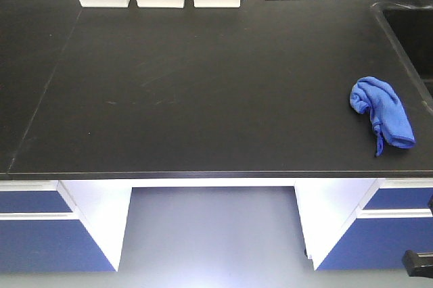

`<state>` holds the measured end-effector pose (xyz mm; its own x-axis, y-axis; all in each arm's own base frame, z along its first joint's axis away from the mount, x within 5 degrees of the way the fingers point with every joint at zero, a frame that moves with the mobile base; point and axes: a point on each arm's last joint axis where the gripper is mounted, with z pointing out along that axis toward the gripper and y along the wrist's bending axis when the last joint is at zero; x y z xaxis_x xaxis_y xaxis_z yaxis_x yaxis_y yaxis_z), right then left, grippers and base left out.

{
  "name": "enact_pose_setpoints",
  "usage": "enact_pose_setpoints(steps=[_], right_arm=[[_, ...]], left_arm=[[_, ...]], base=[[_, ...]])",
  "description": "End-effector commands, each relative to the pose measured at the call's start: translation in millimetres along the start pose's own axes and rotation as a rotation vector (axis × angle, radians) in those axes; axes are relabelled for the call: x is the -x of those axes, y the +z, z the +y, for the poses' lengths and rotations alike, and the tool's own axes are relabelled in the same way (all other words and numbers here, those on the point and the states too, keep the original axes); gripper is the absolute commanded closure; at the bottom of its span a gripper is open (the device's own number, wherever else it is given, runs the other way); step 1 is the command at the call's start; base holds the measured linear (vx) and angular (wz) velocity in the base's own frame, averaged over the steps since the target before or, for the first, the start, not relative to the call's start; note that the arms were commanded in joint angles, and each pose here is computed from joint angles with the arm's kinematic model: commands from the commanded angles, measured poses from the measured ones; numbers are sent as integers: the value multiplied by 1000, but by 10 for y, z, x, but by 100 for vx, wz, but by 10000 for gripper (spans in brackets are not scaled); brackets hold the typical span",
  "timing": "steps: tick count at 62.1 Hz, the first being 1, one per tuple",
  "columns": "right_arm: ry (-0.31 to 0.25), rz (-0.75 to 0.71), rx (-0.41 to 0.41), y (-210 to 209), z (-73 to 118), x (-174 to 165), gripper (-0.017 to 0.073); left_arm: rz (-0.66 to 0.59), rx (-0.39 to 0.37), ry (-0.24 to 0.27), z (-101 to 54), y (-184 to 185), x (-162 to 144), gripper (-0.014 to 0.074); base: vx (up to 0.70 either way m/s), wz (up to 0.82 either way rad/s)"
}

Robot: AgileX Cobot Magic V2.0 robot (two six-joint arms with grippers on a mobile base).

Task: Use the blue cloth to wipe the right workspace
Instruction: 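Move the right gripper toward the blue cloth near the sink, then lower the right gripper onto the blue cloth and close on it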

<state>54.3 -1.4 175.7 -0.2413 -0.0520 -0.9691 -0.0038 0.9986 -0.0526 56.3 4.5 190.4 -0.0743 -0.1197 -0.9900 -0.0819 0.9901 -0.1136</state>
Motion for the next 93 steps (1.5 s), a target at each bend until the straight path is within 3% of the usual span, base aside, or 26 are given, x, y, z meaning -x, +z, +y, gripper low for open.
enact_pose_setpoints(steps=[1, 5, 12, 34, 37, 46, 52, 59, 68, 80, 83, 88, 93], right_arm=[[-129, -69, -23, 11, -13, 10, 567], [-197, -65, -39, 10, -26, 8, 567], [-234, -108, -47, 7, -27, 48, 567], [-206, -566, 3, -131, 57, 438, 567], [-159, -633, 22, -168, 66, 494, 567], [63, -768, 80, -323, 38, 753, 567], [73, -803, 71, -466, 12, 994, 566], [43, -725, 22, -608, -36, 1292, 564], [-73, -519, -59, -611, -103, 1664, 564], [-241, -116, -119, 26, -167, 1646, 564], [-224, -41, -108, 197, -163, 1595, 563], [-98, 70, -75, 546, -135, 1508, 559], [-45, 91, -34, 836, -89, 1462, 545]], left_arm=[[-69, -18, -8, -5, 4, -21, 599], [-69, -18, -8, -5, 4, -21, 599], [-69, -18, -8, -5, 4, -21, 599], [-69, -18, -8, -5, 4, -21, 599], [-69, -18, -8, -5, 4, -21, 599], [-69, -18, -8, -5, 4, -21, 599], [-69, -18, -8, -5, 4, -21, 599], [-69, -18, -8, -5, 4, -21, 599], [-69, -18, -8, -5, 4, -21, 599], [-69, -18, -8, -5, 4, -21, 599], [-69, -18, -8, -5, 4, -21, 599], [-69, -18, -8, -5, 4, -21, 599], [-69, -18, -8, -5, 4, -21, 599]], base=[[0, 0], [0, 0], [0, 0], [0, 0], [0, 0], [0, 0], [0, 0], [0, 0], [0, 0], [0, 0], [0, 0], [0, 0], [0, 0]])
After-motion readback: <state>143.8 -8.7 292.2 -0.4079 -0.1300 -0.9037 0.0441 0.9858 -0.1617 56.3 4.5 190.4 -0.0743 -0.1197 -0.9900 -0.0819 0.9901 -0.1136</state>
